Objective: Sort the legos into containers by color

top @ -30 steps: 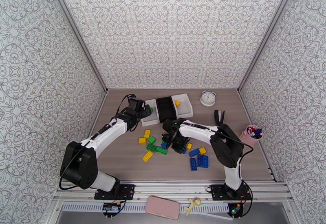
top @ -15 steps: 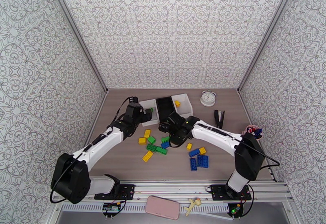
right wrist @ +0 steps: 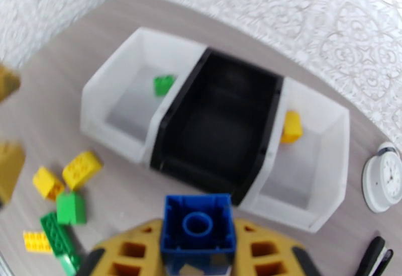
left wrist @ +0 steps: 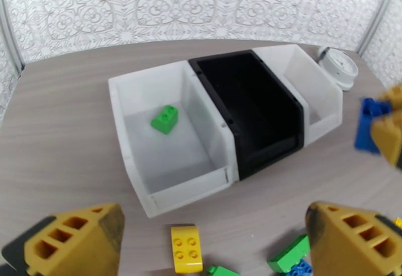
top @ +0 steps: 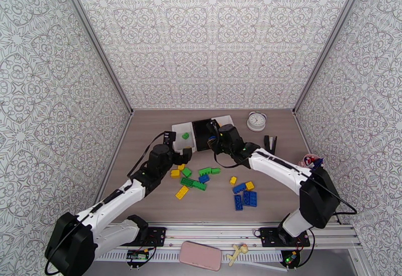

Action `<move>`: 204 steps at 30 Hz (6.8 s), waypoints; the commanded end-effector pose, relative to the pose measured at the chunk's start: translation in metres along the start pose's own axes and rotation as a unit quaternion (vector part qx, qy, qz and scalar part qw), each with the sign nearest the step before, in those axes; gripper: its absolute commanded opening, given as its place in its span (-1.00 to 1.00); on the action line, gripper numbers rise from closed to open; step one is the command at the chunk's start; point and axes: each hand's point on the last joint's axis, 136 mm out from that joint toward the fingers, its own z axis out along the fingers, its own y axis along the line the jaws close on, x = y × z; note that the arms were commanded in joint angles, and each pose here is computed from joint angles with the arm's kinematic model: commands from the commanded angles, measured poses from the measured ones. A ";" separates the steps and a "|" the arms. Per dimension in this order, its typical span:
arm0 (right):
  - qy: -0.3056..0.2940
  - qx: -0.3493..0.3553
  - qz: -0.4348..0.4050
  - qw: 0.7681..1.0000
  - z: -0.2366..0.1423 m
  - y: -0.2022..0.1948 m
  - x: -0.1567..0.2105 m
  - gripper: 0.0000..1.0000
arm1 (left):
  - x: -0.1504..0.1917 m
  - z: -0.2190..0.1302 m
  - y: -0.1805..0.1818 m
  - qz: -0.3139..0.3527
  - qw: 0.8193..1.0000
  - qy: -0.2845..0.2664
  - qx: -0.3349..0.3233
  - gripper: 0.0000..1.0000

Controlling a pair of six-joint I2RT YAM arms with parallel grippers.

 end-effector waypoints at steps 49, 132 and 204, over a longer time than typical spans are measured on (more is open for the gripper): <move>-0.060 -0.136 -0.125 0.981 -0.009 0.030 -0.021 0.97 | 0.071 0.012 0.054 -0.093 0.964 0.213 -0.127 0.93; -0.130 -0.024 -0.035 0.991 -0.098 -0.050 -0.003 0.99 | -0.077 0.163 -0.113 -0.016 0.992 -0.044 0.119 -0.30; 0.185 0.258 0.544 0.776 -0.147 -0.102 0.215 0.83 | 0.026 0.001 -0.200 0.202 0.853 0.048 0.478 0.99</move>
